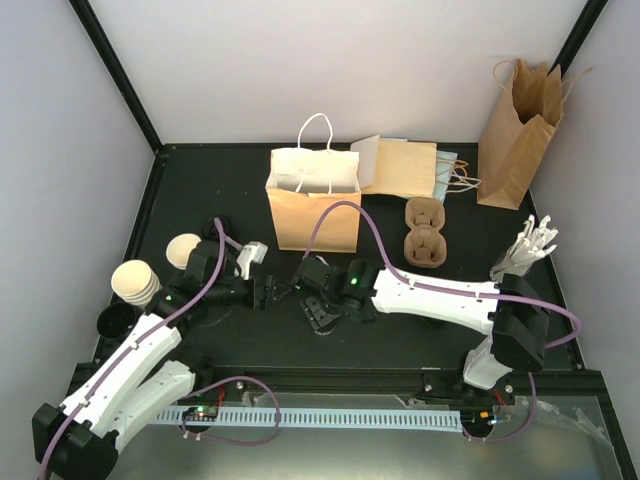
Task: Pack the takeout coffee
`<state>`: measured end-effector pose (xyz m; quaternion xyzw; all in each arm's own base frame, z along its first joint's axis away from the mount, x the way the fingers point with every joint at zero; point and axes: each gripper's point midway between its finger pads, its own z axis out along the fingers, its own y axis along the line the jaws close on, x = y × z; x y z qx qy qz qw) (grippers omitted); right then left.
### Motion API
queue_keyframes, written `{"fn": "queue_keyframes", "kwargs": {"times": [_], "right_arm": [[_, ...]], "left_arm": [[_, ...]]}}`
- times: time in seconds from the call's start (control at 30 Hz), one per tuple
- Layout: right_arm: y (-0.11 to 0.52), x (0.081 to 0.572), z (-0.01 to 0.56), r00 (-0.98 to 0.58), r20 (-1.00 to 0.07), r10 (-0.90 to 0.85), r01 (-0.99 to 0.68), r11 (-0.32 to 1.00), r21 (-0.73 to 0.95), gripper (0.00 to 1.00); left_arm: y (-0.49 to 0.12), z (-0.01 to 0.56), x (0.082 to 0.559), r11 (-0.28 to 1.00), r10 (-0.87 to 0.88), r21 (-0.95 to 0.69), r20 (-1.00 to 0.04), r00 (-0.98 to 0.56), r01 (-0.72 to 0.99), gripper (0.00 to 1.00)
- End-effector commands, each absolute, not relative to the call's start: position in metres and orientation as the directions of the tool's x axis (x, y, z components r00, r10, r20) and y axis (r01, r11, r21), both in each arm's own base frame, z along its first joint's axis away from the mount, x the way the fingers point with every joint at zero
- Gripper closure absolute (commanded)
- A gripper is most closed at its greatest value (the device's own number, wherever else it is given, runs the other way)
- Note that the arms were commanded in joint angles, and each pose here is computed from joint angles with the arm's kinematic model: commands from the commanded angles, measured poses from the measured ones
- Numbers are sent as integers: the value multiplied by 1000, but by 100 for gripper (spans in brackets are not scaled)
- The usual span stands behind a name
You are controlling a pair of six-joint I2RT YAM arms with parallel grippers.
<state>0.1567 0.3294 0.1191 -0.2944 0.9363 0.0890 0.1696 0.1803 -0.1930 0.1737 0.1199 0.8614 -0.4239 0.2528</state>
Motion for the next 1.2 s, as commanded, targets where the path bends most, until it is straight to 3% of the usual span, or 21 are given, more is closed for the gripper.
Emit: {"fn": "queue_keyframes", "kwargs": {"times": [0.0, 0.67, 1.17], "right_arm": [[266, 130, 83, -822, -110, -559, -552, 829, -86, 27], [280, 162, 101, -731, -134, -670, -633, 738, -236, 28], [278, 172, 102, -747, -234, -623, -634, 773, -36, 27]], "left_arm": [[-192, 188, 188, 624, -13, -639, -585, -811, 450, 14], [-186, 196, 209, 709, -18, -593, -556, -831, 381, 12], [-152, 283, 244, 813, -196, -505, -706, -681, 290, 9]]}}
